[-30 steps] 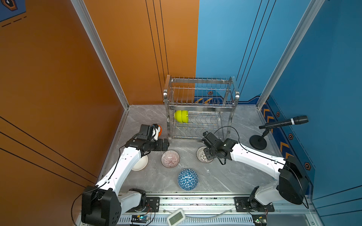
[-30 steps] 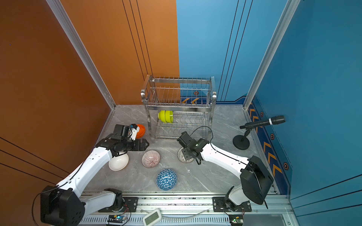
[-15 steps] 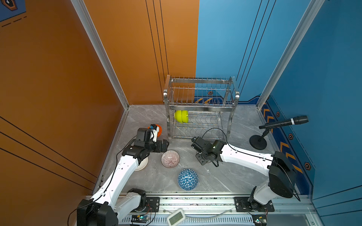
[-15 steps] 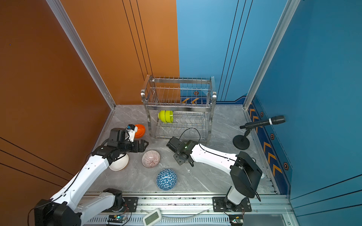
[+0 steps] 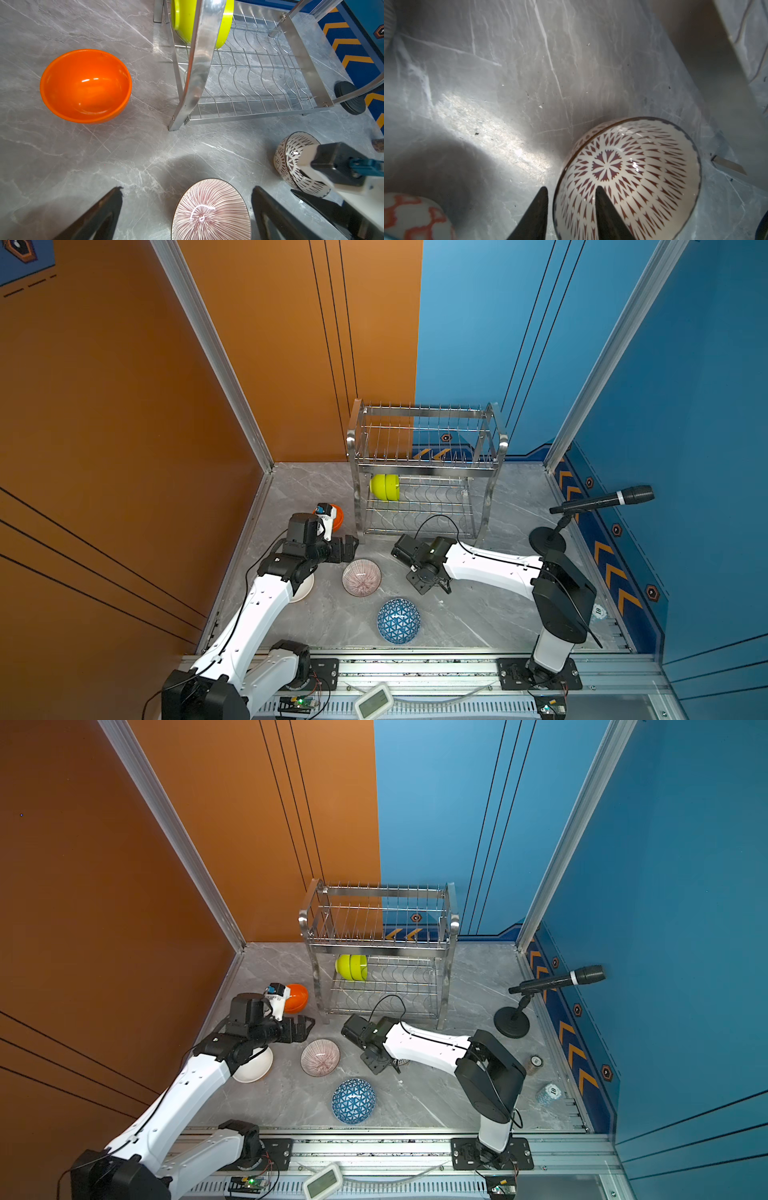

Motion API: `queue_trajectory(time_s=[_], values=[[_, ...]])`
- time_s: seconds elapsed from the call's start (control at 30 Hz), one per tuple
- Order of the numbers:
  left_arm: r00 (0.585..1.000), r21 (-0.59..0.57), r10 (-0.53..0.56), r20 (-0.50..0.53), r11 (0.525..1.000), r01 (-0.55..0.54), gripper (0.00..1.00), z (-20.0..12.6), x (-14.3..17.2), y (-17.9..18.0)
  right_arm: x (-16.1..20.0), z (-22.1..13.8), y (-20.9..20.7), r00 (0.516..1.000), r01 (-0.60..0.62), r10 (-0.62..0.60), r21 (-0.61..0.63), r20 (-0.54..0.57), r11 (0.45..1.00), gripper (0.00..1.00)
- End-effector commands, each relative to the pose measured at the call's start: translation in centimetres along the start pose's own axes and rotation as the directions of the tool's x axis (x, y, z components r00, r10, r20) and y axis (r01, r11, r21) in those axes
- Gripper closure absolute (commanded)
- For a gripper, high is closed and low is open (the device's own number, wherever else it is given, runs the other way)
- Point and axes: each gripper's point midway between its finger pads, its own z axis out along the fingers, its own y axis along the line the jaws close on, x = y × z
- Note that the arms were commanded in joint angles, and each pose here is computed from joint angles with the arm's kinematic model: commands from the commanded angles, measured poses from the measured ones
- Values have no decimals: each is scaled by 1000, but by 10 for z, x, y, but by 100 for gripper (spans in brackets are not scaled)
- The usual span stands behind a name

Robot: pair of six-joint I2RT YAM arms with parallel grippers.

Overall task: Load bowls into a dish rack
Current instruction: Pick up the bowl from the center of the table.

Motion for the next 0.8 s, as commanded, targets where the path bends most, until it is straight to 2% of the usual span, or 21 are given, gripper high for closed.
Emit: queue_trajectory(time_s=[0.0, 0.33, 0.53, 0.77], values=[[1000, 23, -8, 15, 1000, 7, 2, -1, -1, -2, 2, -2, 5, 999, 24, -25, -11, -31, 1000, 65], [1000, 31, -28, 9, 999, 28, 2, 2, -1, -1, 3, 4, 5, 998, 33, -33, 0, -50, 999, 81], [999, 45, -30, 17, 999, 29, 2, 0, -2, -4, -1, -3, 1, 999, 23, -22, 11, -26, 1000, 91], [999, 99, -32, 37, 995, 28, 2, -3, -6, -13, -7, -18, -6, 999, -7, 7, 15, 31, 1000, 96]])
